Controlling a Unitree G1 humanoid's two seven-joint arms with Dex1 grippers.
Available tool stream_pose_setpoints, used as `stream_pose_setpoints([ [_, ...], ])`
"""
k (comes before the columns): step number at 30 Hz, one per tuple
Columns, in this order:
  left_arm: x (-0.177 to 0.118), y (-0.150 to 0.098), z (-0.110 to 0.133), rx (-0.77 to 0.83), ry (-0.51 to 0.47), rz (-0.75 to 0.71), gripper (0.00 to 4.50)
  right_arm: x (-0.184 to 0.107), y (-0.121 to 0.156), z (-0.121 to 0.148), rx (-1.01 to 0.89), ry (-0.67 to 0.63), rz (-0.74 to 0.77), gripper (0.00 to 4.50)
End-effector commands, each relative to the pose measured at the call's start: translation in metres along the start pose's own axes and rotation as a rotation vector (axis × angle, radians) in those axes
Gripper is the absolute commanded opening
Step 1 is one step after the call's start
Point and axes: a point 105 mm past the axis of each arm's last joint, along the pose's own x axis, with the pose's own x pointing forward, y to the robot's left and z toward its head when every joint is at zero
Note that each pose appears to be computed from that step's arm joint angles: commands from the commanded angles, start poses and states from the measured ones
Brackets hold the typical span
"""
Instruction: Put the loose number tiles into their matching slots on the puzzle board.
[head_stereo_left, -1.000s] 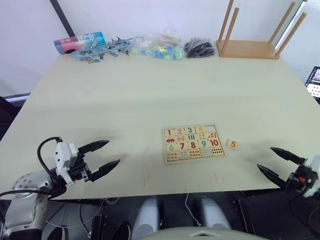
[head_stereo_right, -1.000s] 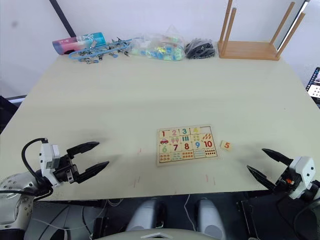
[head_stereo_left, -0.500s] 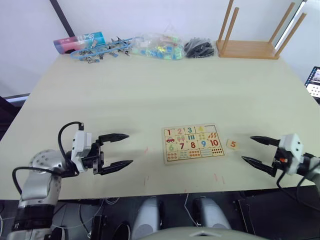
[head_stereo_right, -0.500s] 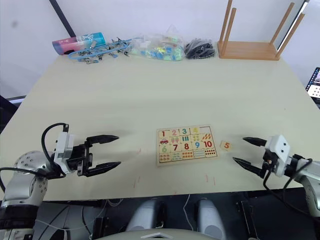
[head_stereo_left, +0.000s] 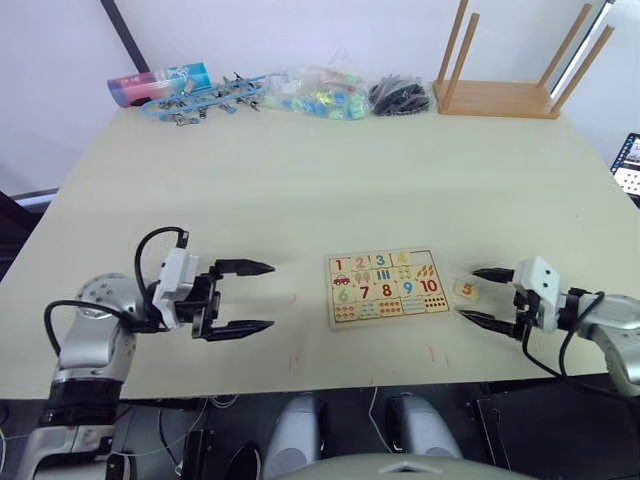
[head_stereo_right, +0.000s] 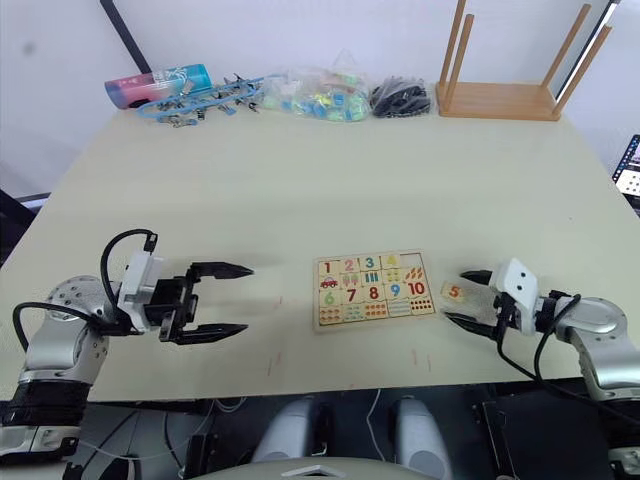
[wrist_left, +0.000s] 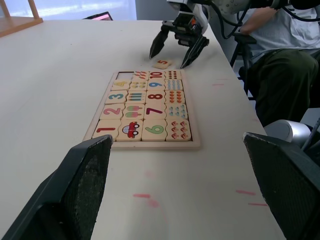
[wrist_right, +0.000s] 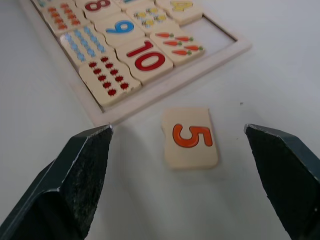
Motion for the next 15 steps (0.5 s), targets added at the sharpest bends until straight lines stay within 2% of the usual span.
stream_pose_setpoints([
  [1, -0.001, -0.001, 0.008, 0.033, 0.000, -0.046, 4.50, -0.003, -0.008, -0.002, -0.014, 0.053, -0.024, 4.42],
  [8, 0.000, 0.000, 0.008, 0.036, -0.006, -0.047, 4.50, -0.002, -0.010, -0.007, 0.022, 0.098, -0.014, 4.42],
  [11, 0.000, 0.001, 0.009, 0.036, -0.010, -0.044, 4.50, -0.002, -0.010, -0.009, 0.038, 0.115, -0.010, 3.64],
  [13, 0.000, 0.000, 0.008, 0.036, -0.011, -0.042, 4.50, -0.003, -0.010, -0.011, 0.042, 0.125, -0.011, 2.81],
  [15, 0.000, 0.000, 0.008, 0.035, -0.012, -0.039, 4.50, -0.004, -0.011, -0.012, 0.046, 0.128, -0.018, 2.16],
])
